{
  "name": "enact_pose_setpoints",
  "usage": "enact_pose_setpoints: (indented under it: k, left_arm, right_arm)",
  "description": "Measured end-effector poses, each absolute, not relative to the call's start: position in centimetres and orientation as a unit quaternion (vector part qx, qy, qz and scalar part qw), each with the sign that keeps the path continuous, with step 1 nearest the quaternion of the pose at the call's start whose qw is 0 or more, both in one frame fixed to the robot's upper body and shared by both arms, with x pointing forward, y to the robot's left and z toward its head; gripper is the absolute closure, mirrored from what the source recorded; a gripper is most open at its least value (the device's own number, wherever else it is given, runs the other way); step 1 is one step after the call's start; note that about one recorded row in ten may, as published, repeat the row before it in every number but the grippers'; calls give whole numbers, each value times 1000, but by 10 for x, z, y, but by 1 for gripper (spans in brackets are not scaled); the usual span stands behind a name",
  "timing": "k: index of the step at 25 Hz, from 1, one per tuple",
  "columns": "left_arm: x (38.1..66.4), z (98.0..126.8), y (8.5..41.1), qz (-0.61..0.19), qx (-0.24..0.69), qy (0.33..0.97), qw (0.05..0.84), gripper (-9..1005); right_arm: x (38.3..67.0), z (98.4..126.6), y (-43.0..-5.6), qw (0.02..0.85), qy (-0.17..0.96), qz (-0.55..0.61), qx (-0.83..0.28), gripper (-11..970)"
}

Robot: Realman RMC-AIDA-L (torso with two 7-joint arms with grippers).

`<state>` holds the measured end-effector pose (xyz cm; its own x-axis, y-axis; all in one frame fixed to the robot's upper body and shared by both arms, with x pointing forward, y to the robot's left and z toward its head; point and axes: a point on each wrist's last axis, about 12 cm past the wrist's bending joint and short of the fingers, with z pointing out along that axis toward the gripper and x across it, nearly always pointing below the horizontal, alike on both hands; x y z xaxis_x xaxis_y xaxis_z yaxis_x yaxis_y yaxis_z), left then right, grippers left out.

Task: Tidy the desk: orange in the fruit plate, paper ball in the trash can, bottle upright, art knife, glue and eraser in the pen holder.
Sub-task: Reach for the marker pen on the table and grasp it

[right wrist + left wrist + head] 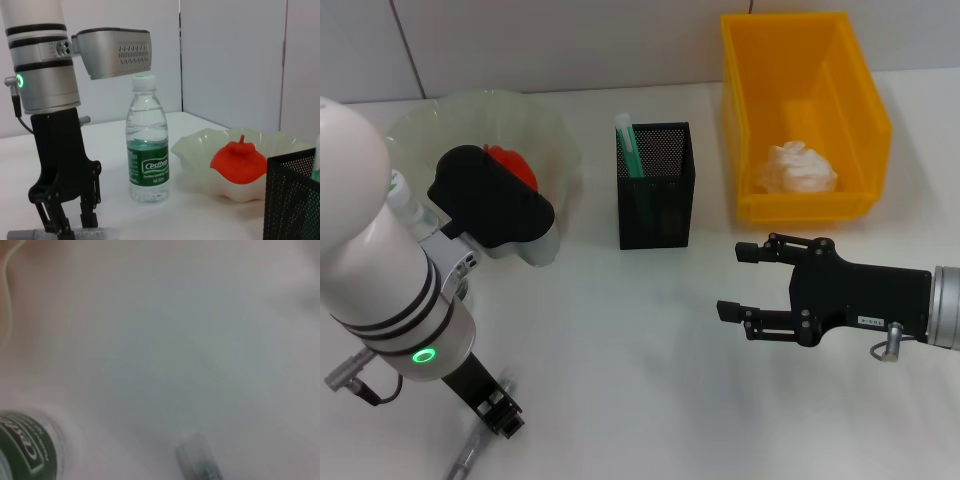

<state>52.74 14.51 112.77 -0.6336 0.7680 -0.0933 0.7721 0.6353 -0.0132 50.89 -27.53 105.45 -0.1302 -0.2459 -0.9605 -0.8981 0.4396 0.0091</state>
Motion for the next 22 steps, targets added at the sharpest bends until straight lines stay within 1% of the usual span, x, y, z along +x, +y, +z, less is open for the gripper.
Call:
enact_pose_setpoints:
  k: [4, 15, 22]
  left_arm:
    - [528, 1127, 145, -26, 425, 904, 38, 553]
    - [531, 1129, 143, -25, 426, 903, 49, 673]
    - [533, 1129, 142, -21, 430, 901, 48, 709]
  right_arm:
    - [508, 1054, -276, 508, 680, 321, -420, 195]
    - [507, 1055, -277, 509, 678, 323, -421, 195]
    - [508, 1056, -279, 512, 679, 321, -417, 195]
